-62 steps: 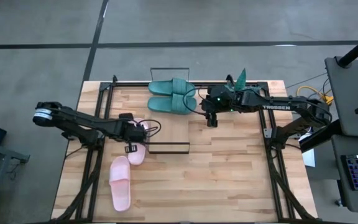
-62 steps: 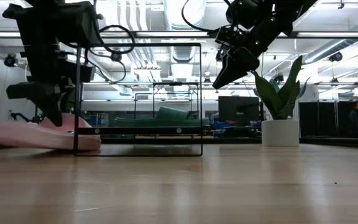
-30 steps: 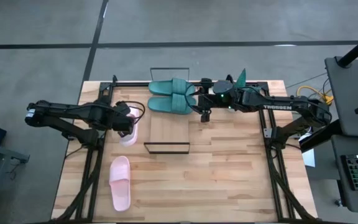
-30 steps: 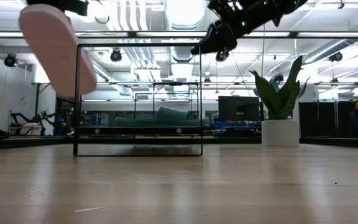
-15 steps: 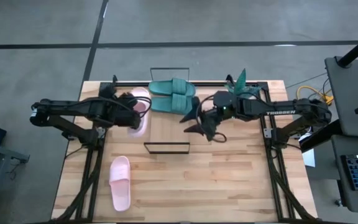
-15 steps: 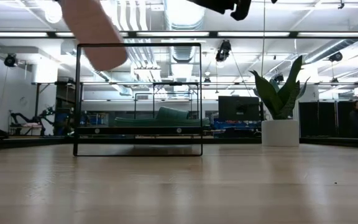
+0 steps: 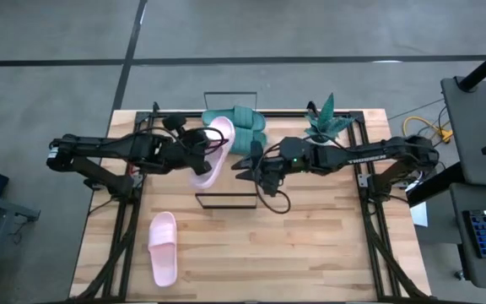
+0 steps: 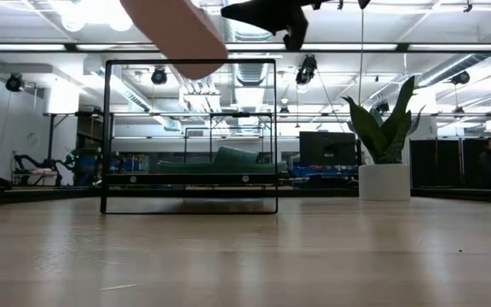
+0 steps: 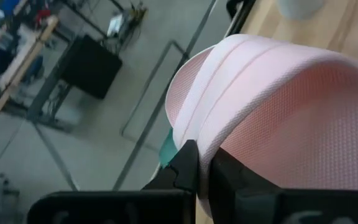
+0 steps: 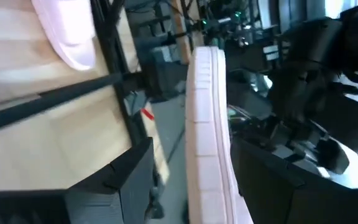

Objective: Pick and place slides into the shelf
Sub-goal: Put the top pink slides on the shelf

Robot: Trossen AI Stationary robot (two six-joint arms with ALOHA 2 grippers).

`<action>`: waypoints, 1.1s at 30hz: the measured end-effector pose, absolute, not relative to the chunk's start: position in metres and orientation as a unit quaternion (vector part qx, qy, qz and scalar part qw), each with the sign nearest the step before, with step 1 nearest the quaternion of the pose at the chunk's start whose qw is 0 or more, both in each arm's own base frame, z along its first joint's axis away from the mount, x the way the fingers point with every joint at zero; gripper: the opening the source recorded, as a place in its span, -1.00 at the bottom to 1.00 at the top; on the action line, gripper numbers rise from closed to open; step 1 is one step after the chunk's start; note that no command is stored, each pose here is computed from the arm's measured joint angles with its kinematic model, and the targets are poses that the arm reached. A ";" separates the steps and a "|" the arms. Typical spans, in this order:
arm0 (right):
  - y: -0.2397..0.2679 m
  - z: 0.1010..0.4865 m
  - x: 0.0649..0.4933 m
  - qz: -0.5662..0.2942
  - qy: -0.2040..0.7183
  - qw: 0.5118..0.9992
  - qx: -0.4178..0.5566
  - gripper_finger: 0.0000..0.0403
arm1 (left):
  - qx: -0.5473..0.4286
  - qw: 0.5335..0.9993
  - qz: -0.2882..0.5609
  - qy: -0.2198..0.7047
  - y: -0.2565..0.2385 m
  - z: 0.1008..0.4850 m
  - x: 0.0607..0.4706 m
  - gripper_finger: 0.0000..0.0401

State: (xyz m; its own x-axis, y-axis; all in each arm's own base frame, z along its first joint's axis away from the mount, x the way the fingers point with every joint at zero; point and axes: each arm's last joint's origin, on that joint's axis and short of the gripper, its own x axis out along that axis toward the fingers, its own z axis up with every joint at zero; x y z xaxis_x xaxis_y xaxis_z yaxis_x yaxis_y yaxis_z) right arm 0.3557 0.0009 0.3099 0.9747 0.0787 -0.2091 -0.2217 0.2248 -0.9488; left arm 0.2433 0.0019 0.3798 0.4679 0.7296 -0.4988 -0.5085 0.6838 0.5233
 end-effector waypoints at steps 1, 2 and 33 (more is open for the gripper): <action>0.001 0.309 0.358 0.088 0.059 0.775 -0.623 0.02 | 0.155 0.847 0.366 0.354 0.002 0.381 0.245 -1.00; 0.001 0.309 0.360 0.076 0.060 0.770 -0.630 0.02 | 0.159 0.849 0.363 0.350 0.002 0.382 0.247 -1.00; 0.001 0.316 0.366 0.019 0.082 0.764 -0.640 -0.06 | 0.197 0.880 0.328 0.282 -0.001 0.391 0.278 -1.00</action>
